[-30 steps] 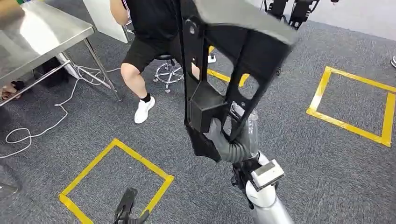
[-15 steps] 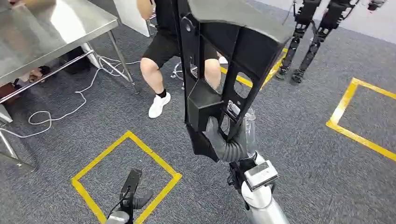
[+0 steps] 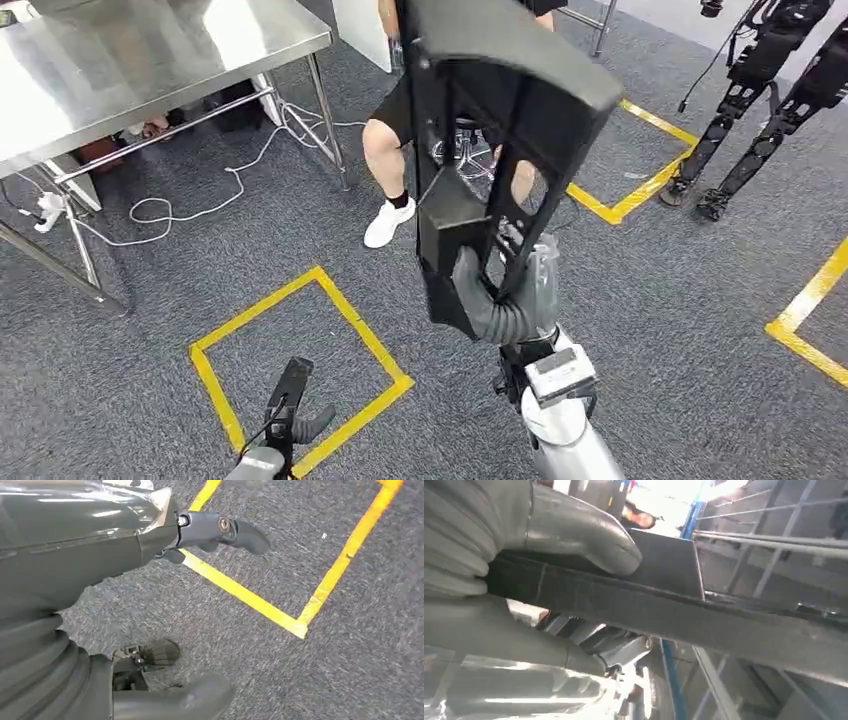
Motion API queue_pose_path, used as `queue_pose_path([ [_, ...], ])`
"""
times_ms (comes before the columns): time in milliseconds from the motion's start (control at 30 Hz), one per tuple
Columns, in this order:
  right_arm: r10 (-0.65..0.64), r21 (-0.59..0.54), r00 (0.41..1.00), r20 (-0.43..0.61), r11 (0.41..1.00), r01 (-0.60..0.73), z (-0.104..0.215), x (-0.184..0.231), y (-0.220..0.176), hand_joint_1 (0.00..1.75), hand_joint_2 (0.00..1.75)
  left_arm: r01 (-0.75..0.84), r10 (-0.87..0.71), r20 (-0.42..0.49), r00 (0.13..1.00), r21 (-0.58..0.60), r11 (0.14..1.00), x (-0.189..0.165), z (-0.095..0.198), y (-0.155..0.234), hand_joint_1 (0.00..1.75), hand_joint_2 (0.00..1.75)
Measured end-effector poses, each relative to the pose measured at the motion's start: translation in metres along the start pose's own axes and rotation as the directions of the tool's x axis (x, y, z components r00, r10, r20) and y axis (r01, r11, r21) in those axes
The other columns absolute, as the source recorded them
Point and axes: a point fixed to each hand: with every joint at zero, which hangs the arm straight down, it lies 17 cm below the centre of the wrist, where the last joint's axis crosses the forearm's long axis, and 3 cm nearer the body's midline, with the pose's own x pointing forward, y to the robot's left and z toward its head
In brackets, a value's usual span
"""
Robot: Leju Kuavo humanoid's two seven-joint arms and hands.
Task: Take the parts from the cabinet and place them on the table.
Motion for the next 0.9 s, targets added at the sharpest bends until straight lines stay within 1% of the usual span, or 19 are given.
queue_pose_path([
  [133,-0.032,0.004,0.999,0.012,0.999,0.032,-0.006,0.003,0.003,1.75,1.75,-0.031,0.031,-0.006,1.0,0.024,0.999,0.003,-0.005,0.014,0.0,1.75],
  [267,-0.061,0.013,0.998,-0.006,0.998,0.061,-0.007,-0.002,0.005,1.75,1.75,-0.053,0.053,0.011,0.999,0.058,0.997,0.003,-0.007,0.026,0.0,1.75],
  [367,-0.063,-0.014,0.998,-0.016,0.998,0.063,-0.008,-0.006,-0.005,1.75,1.75,-0.081,0.079,0.04,0.996,0.061,0.995,0.008,-0.008,0.031,0.0,1.75],
  [433,-0.056,-0.03,0.998,-0.028,0.998,0.055,-0.007,-0.011,-0.015,1.75,1.75,-0.096,0.095,0.025,0.995,0.057,0.994,0.003,-0.008,0.031,0.0,1.75],
  [467,-0.05,-0.035,0.998,-0.034,0.998,0.049,-0.006,-0.013,-0.017,1.75,1.75,-0.103,0.103,-0.003,0.995,0.051,0.993,-0.013,-0.004,0.031,0.0,1.75],
  [500,-0.04,-0.043,0.998,-0.039,0.998,0.039,-0.003,-0.015,-0.021,1.75,1.75,-0.113,0.114,-0.019,0.993,0.04,0.993,-0.039,0.002,0.037,0.0,1.75],
  [567,-0.025,-0.046,0.998,-0.057,0.999,0.022,0.008,-0.016,-0.029,1.75,1.75,-0.179,0.179,-0.018,0.984,0.002,0.984,-0.088,0.024,0.041,0.0,1.75],
  [600,-0.017,-0.042,0.998,-0.062,0.999,0.015,0.011,-0.016,-0.033,1.75,1.75,-0.224,0.223,-0.044,0.974,-0.008,0.975,-0.115,0.037,0.043,0.0,1.75],
  [633,-0.009,-0.041,0.997,-0.072,0.999,0.006,0.015,-0.019,-0.037,1.75,1.75,-0.248,0.247,-0.059,0.967,-0.007,0.969,-0.132,0.045,0.049,0.0,1.75],
  [667,-0.002,-0.039,0.996,-0.085,0.999,-0.001,0.02,-0.022,-0.04,1.75,1.75,-0.267,0.266,-0.062,0.962,-0.016,0.963,-0.142,0.051,0.05,0.0,1.75],
  [733,0.0,-0.035,0.995,-0.104,0.999,-0.004,0.027,-0.026,-0.044,1.75,1.75,-0.295,0.293,-0.049,0.955,-0.04,0.955,-0.149,0.056,0.06,0.0,1.75],
  [900,0.002,-0.031,0.995,-0.101,1.0,-0.005,0.028,-0.027,-0.047,1.75,1.75,-0.293,0.291,-0.064,0.955,-0.01,0.956,-0.165,0.06,0.081,0.0,1.75],
])
